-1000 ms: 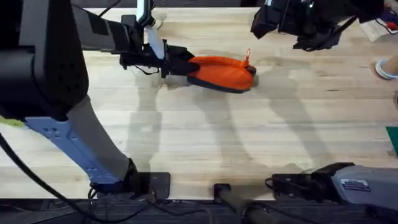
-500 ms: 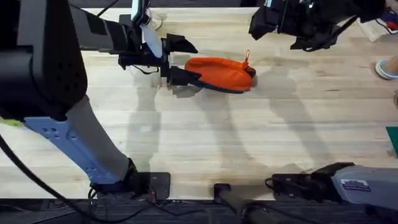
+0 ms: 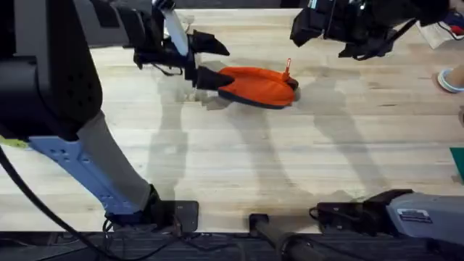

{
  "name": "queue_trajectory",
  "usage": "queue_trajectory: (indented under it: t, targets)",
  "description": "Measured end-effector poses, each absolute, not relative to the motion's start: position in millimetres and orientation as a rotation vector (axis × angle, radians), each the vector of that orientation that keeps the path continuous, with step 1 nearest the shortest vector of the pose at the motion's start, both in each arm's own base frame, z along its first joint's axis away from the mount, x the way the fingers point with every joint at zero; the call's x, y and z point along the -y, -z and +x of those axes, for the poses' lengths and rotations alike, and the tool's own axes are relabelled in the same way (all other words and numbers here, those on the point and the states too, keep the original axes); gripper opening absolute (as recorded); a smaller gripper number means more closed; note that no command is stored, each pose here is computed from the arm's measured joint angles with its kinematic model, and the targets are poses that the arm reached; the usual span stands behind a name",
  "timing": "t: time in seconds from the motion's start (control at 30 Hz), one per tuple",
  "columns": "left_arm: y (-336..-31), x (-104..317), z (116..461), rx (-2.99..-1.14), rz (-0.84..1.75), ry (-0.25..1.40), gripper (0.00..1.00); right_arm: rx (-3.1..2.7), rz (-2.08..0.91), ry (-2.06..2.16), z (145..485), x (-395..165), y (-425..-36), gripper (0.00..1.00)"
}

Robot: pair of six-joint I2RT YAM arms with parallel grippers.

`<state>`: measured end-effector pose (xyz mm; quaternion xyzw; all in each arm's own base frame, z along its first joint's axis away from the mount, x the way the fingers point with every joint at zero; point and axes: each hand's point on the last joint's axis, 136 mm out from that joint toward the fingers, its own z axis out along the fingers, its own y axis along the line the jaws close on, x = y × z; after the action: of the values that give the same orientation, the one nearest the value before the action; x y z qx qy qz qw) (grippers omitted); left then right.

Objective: Unzip the bag, pick up the pens from the table one at a time and place them inside, then zip the bag closed.

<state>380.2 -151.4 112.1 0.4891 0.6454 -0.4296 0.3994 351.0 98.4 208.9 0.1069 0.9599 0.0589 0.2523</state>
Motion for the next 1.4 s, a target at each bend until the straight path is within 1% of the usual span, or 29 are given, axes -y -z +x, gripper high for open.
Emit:
queue_trajectory:
  t: [0.17,0.33,0.47,0.57,0.7,0.97,1.17,1.4]
  targets:
    - [-132.6,157.9,392.3,-1.701,1.305,1.039,0.993,-2.611,0.291,-0.16,351.1,-98.2,-208.8,0.998]
    - [-163.5,173.3,403.9,-1.682,1.392,0.973,0.993,-2.61,0.29,-0.16,351.1,-98.3,-209.0,0.997]
    - [-175.1,185.1,407.0,-1.677,1.458,0.918,0.993,-2.61,0.291,-0.159,351.0,-98.2,-208.9,0.997]
    - [-168.3,194.6,402.2,-1.714,1.524,0.876,0.993,-2.61,0.291,-0.159,351.1,-98.2,-208.9,0.997]
    - [-152.5,212.8,386.3,-1.766,1.642,0.833,0.993,-2.61,0.29,-0.16,351.0,-98.3,-208.9,0.997]
    - [-133.8,252.3,360.6,-1.74,1.868,0.721,0.993,-2.61,0.29,-0.16,351.0,-98.3,-208.9,0.997]
    - [-124.2,254.4,358.3,-1.763,1.941,0.624,0.994,-2.61,0.29,-0.16,351.0,-98.3,-208.9,0.997]
    - [-121.2,249.4,360.9,-1.784,1.949,0.588,0.994,-2.611,0.291,-0.159,351.1,-98.2,-208.8,0.997]
